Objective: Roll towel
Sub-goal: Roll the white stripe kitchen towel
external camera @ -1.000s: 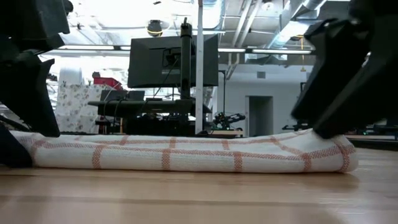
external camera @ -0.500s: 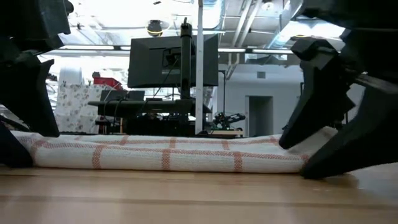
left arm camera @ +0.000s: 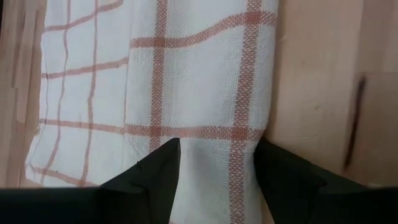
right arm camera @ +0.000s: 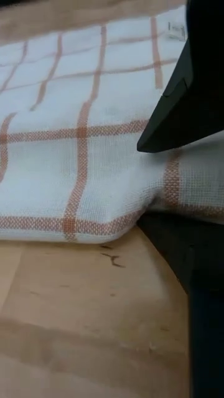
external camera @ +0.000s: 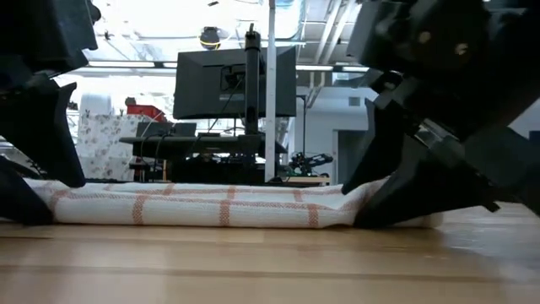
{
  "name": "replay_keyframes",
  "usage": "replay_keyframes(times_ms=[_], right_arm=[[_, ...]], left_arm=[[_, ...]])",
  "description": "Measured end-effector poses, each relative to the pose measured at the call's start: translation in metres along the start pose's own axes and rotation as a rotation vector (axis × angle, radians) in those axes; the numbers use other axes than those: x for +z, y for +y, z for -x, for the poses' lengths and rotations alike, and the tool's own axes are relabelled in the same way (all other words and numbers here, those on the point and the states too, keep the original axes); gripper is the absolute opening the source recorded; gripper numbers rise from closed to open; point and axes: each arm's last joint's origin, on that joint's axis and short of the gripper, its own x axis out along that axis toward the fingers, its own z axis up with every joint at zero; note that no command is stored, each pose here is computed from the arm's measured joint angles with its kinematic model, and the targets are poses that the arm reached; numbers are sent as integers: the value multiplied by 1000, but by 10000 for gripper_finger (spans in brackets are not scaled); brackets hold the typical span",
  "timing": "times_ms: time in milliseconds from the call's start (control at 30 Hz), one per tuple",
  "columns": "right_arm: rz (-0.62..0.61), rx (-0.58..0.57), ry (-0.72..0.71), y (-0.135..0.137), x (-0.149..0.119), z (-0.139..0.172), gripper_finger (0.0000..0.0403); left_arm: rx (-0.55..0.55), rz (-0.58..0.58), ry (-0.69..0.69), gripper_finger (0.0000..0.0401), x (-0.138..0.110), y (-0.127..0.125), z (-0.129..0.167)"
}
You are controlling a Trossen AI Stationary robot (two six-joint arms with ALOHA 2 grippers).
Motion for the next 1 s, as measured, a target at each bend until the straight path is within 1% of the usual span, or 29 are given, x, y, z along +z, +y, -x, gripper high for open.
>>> replay_keyframes(times_ms=[67,167,200,233,367,400,500,600,700,833,900,1000], right_arm=[[-41,56,25,-1,1,-2,122],[-90,127,52,-4,2,-3,48],[-102,154,60,-5,3,-3,26],[-116,186,69,-7,4,-2,16],[-209,327,102,-16,11,3,7],[-223,370,103,-17,13,6,6],[-257,501,105,-21,19,18,4],[-291,622,95,-26,26,29,3],[-335,747,78,-28,33,35,2],[-361,858,96,-26,36,37,1],[-371,907,91,-27,39,38,1],[-375,997,99,-30,42,37,1]], left_arm=[[-5,25,2,132,0,0,0],[-29,60,22,47,0,-1,1],[-44,72,31,25,1,-1,1],[-61,87,38,15,1,0,2],[-194,147,67,4,8,6,16],[-241,164,78,3,10,7,21],[-428,210,120,2,17,11,40],[-564,221,151,1,20,21,53],[-724,281,165,1,14,25,56],[-884,426,149,0,-1,37,51],[-970,481,145,0,-8,46,47],[-1086,553,121,0,-11,67,47]])
